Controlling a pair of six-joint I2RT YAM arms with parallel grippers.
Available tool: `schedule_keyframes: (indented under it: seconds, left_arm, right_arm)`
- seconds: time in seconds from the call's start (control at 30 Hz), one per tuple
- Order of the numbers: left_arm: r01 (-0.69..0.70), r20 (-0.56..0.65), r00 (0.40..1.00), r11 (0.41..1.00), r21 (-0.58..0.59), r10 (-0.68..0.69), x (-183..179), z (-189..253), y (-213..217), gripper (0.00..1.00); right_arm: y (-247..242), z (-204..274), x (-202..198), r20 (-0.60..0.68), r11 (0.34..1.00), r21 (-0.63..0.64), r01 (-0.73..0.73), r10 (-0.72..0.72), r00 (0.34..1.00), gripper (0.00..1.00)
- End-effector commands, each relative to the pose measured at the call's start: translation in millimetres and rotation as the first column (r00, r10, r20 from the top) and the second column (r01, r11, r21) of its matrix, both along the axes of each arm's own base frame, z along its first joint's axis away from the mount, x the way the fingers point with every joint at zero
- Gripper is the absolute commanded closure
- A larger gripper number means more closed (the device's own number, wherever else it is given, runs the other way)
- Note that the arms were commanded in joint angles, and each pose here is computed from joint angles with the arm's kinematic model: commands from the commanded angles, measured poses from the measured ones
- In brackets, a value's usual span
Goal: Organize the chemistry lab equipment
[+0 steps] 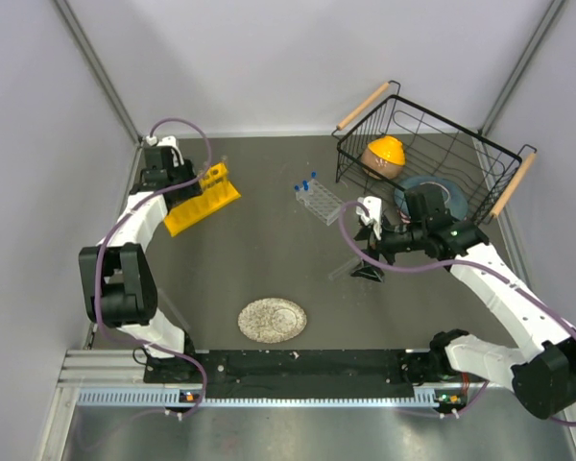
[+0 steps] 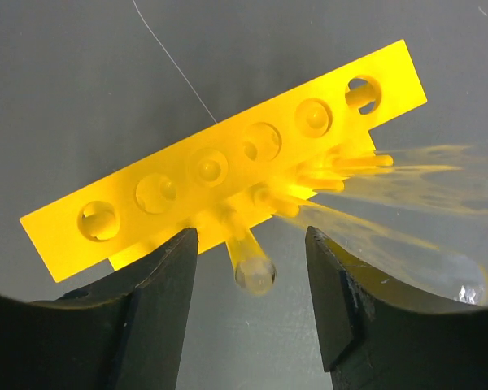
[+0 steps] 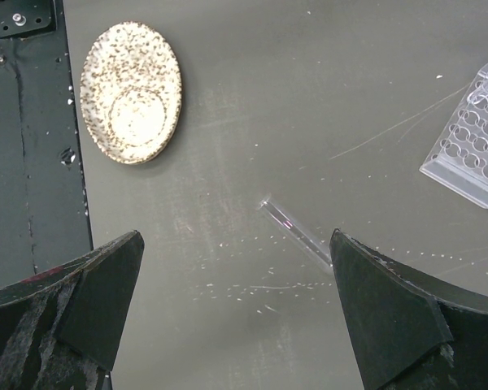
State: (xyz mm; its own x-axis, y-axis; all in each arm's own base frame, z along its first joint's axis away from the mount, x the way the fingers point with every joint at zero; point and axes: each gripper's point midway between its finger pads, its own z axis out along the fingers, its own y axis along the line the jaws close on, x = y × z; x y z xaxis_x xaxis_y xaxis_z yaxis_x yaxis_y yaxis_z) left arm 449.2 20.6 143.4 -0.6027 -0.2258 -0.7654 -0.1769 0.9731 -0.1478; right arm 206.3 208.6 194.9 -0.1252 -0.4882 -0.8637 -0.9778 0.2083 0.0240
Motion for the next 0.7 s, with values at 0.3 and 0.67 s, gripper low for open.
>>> schedule_keyframes:
  seconds: [0.3, 0.67]
  left_arm:
    - [-0.072, 0.29, 0.954, 0.997, -0.01, 0.072, -49, 125, 7, 0.27]
    - [0.107, 0.513, 0.858, 0.977, -0.182, 0.002, -158, 131, -42, 0.01]
  right_arm:
    - [-1, -13, 4, 0.039, 0.999, -0.018, -0.043, 0.043, 0.998, 0.01]
    - [11, -7, -16, 0.028, 0.974, 0.11, -0.196, 0.195, 0.98, 0.01]
